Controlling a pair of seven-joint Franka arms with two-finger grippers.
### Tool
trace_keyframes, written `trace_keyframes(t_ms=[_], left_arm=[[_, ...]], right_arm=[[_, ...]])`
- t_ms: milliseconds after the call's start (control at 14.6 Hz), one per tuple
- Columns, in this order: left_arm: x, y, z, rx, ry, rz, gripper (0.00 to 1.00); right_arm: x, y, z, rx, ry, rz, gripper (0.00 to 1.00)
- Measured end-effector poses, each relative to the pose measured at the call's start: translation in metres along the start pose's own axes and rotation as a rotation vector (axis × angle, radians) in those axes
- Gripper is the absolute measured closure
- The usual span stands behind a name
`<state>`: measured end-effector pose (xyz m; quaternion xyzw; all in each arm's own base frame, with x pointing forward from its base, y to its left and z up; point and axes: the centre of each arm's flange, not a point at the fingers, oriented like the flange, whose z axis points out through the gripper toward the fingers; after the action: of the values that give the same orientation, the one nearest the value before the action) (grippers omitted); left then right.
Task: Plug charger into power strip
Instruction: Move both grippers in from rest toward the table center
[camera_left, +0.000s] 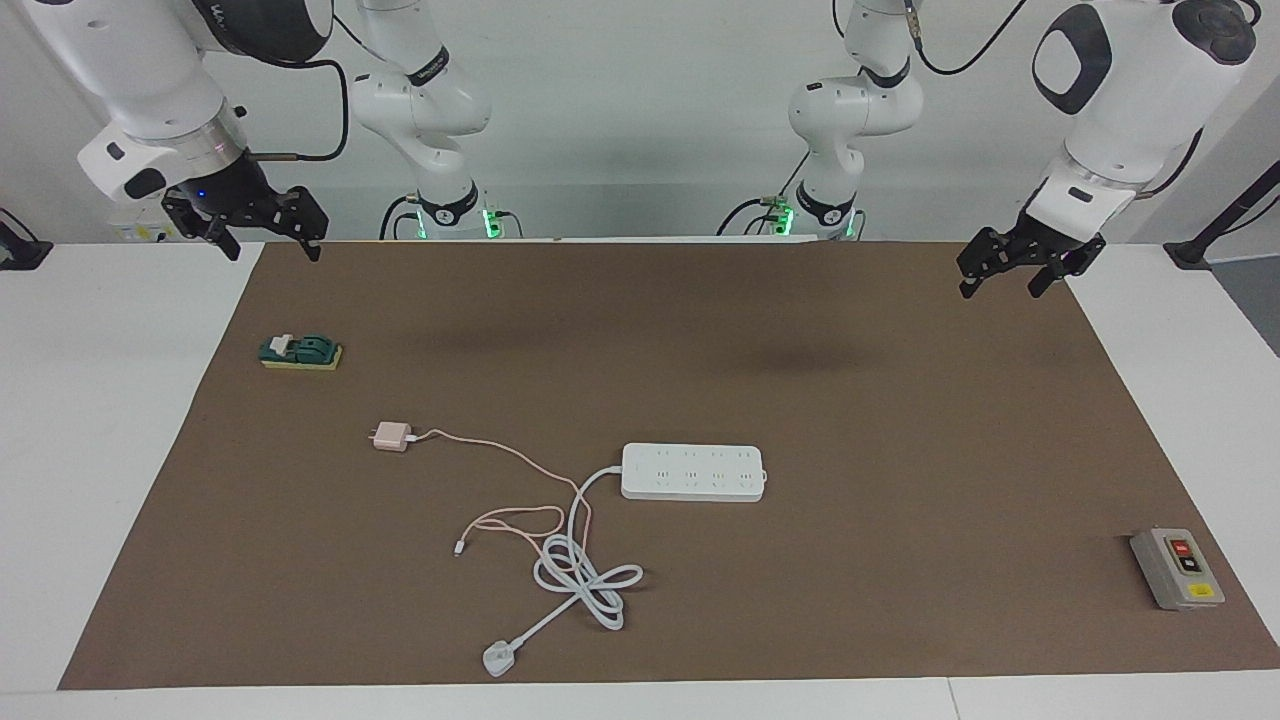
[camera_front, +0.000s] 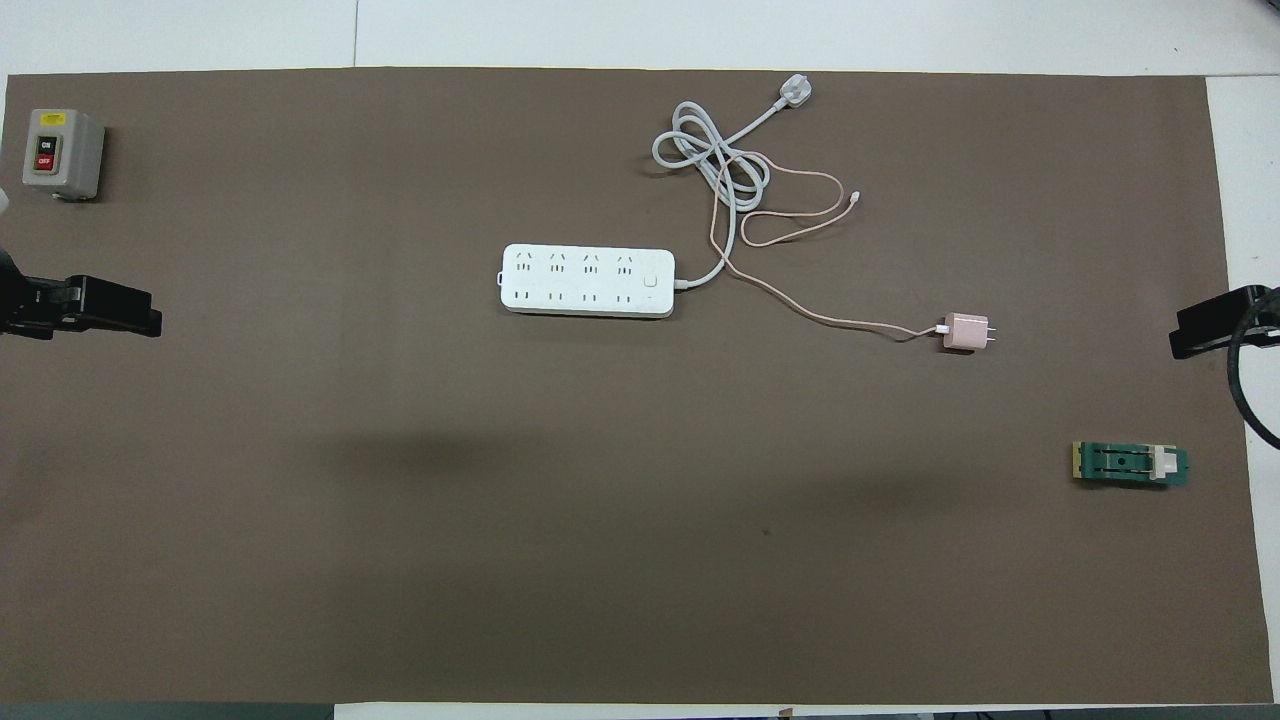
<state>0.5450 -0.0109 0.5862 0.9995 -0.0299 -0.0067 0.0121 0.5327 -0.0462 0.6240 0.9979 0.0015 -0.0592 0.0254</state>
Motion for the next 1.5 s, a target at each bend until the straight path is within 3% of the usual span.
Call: trace_keyframes(t_ms=[752,1026,1300,1505], left_arm=[[-0.006,-0.006,-0.015,0.002,0.03,-0.01,0.0],[-0.008,-0.006,-0.021,-0.003,0.042,0.054,0.0],[-0.005,-0.001,-0.017,-0.152,0.076,0.04,0.0],[-0.001,0.013,0.001,-0.293,0.127,0.008,0.0]], right_arm=[[-0.003,0.0,-0.005,-0.001,0.01,0.001,0.0],[-0.006,0.004,-0.007,0.0,0.015,0.005,0.0],[-0.006,0.008,-0.007,0.001,0.014,0.01,0.0],[-0.006,0.009,-0.001,0.015,0.002,0.142,0.0]])
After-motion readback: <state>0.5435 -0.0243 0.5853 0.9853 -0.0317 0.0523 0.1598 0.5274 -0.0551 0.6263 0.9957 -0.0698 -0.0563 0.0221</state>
